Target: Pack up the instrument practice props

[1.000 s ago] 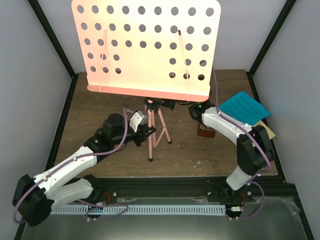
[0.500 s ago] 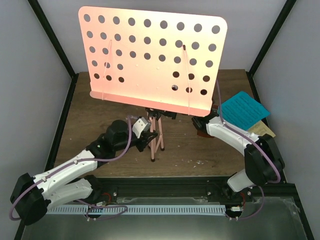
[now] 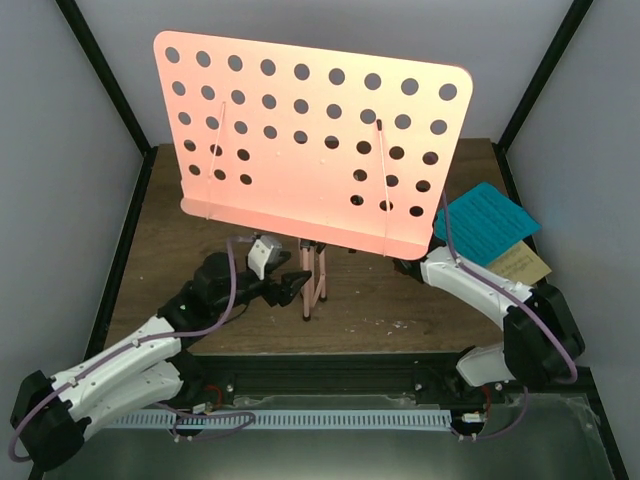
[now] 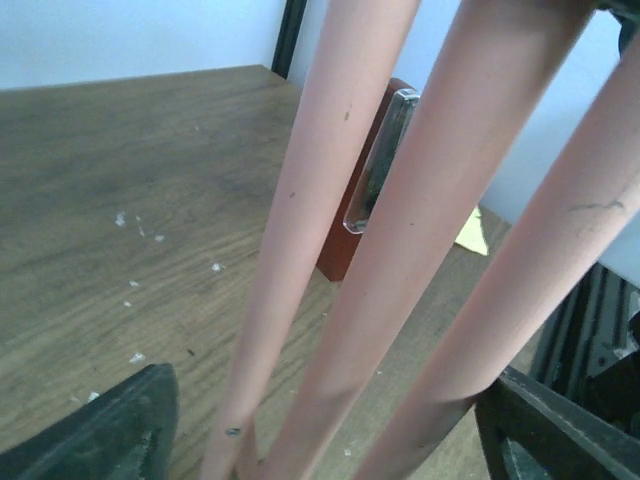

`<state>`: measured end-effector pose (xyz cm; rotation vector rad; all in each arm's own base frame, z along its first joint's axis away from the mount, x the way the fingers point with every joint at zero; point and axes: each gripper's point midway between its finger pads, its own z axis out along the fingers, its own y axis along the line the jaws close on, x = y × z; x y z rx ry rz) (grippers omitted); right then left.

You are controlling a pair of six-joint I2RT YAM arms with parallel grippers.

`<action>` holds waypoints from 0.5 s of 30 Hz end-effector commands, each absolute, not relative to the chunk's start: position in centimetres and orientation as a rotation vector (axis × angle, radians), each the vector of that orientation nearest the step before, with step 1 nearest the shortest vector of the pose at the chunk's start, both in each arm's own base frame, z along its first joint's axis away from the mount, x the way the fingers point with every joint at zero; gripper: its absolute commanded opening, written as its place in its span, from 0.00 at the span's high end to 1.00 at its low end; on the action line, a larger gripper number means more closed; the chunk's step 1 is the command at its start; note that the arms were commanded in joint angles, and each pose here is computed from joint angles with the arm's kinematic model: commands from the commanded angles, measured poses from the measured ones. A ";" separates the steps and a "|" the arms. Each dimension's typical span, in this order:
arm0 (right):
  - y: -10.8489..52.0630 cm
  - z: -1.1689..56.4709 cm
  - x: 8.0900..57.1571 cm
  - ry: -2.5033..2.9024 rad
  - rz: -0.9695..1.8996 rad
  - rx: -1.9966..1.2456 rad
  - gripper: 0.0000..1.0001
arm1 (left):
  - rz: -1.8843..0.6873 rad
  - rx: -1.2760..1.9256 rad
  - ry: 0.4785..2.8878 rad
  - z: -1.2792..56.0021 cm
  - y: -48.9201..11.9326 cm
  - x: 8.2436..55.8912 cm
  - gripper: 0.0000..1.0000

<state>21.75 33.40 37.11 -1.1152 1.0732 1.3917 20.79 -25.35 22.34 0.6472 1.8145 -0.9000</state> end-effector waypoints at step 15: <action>32.1 40.4 20.3 0.975 1.354 -1.048 0.99 | -0.998 0.598 1.634 25.2 -28.9 23.7 0.00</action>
